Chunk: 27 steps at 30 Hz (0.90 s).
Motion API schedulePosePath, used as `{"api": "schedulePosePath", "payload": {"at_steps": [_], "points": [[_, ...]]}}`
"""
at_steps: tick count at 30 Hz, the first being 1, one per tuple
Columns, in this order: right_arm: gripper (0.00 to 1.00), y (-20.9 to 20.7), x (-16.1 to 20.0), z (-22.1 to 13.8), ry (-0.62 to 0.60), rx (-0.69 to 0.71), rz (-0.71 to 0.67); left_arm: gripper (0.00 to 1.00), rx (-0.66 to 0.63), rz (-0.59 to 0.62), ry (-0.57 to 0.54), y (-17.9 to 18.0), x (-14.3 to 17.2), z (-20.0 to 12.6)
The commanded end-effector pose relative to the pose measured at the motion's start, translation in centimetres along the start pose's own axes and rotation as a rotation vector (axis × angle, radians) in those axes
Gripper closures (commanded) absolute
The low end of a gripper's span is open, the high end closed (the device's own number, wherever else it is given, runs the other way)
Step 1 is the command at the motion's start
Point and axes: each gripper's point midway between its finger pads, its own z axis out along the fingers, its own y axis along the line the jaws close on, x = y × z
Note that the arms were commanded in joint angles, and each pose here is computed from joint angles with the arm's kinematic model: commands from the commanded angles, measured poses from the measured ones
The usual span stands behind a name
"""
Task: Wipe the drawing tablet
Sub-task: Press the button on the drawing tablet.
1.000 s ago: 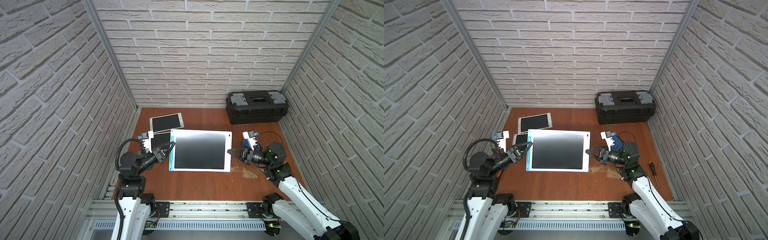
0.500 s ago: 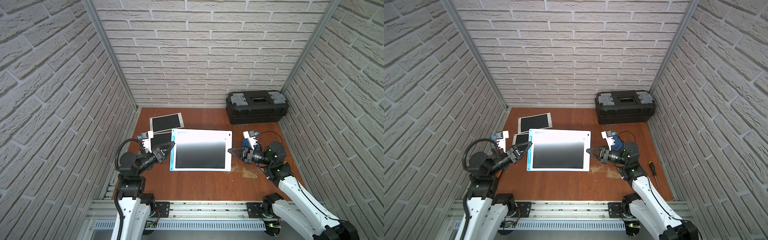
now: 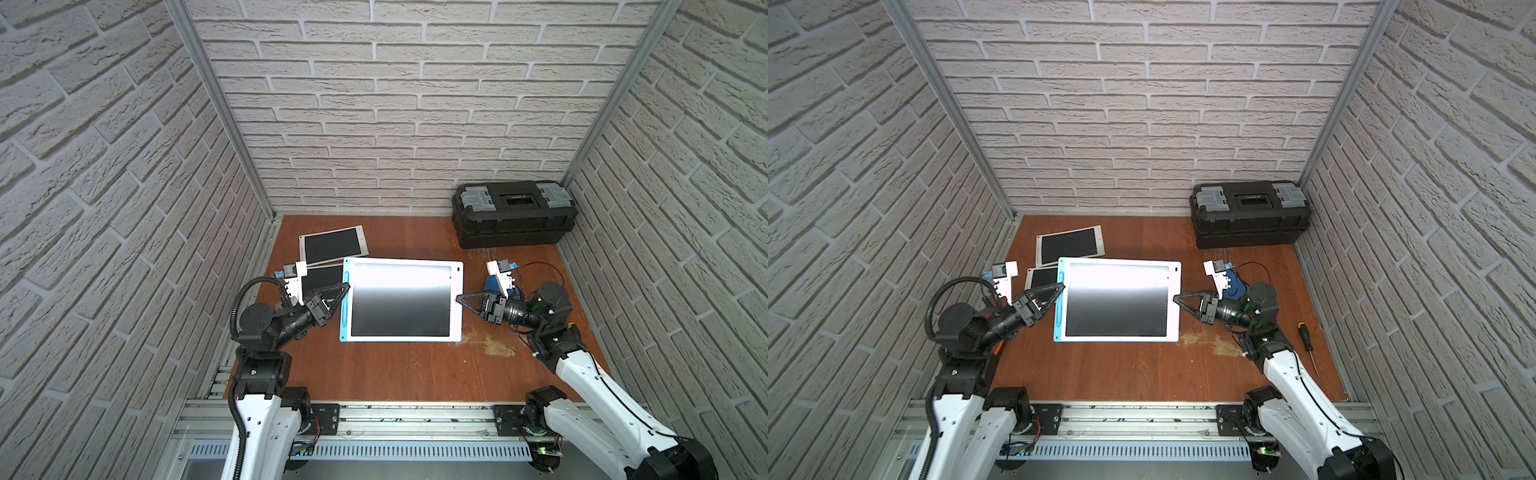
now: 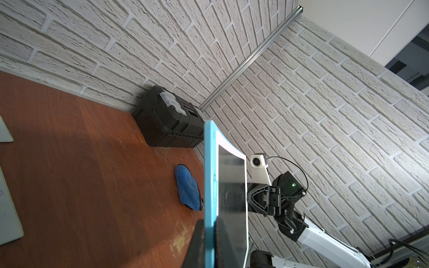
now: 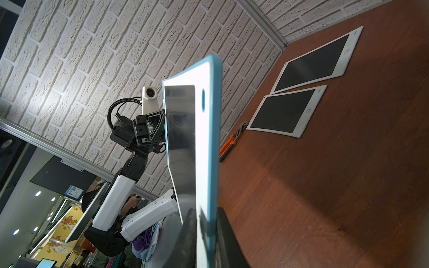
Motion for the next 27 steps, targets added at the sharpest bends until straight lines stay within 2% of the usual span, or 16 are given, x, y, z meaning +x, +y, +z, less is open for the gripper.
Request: {"api": "schedulePosePath", "payload": {"at_steps": [1,2,3,8,11,13,16,18,20,21,24,27], "points": [[0.84,2.8,-0.5,0.2,-0.002,-0.084,-0.114,1.00,-0.005,0.071,-0.046,-0.8,-1.5,-0.1],[0.87,3.0,-0.4,0.3,0.005,-0.089,-0.118,1.00,-0.004,0.069,-0.048,-0.8,-1.5,-0.1],[0.96,3.1,-0.2,0.4,0.013,-0.094,-0.123,1.00,-0.005,0.070,-0.050,-0.8,-1.6,-0.1],[0.97,3.9,0.5,0.7,0.040,-0.115,-0.143,1.00,-0.005,0.075,-0.054,-1.0,-1.9,-0.1],[0.81,4.7,1.1,1.1,0.072,-0.146,-0.153,1.00,-0.006,0.075,-0.054,-1.0,-1.9,-0.1],[0.79,4.9,1.5,1.3,0.088,-0.151,-0.156,1.00,-0.007,0.078,-0.054,-1.0,-2.0,0.0],[0.86,4.7,1.8,1.4,0.096,-0.141,-0.163,1.00,-0.009,0.079,-0.054,-1.0,-2.1,0.0],[0.97,4.6,1.8,1.4,0.094,-0.133,-0.159,1.00,-0.010,0.086,-0.052,-1.2,-2.1,-0.1],[0.98,4.7,1.8,1.3,0.090,-0.129,-0.165,1.00,-0.015,0.094,-0.047,-1.3,-2.0,-0.2],[0.97,4.7,1.7,1.3,0.089,-0.129,-0.167,1.00,-0.020,0.096,-0.048,-1.3,-2.1,-0.3],[0.84,4.6,1.7,1.3,0.087,-0.112,-0.171,1.00,-0.027,0.098,-0.040,-1.3,-2.0,-0.3],[0.82,4.1,1.6,1.2,0.083,-0.081,-0.172,1.00,-0.039,0.110,-0.031,-1.2,-1.8,-0.4]]}}
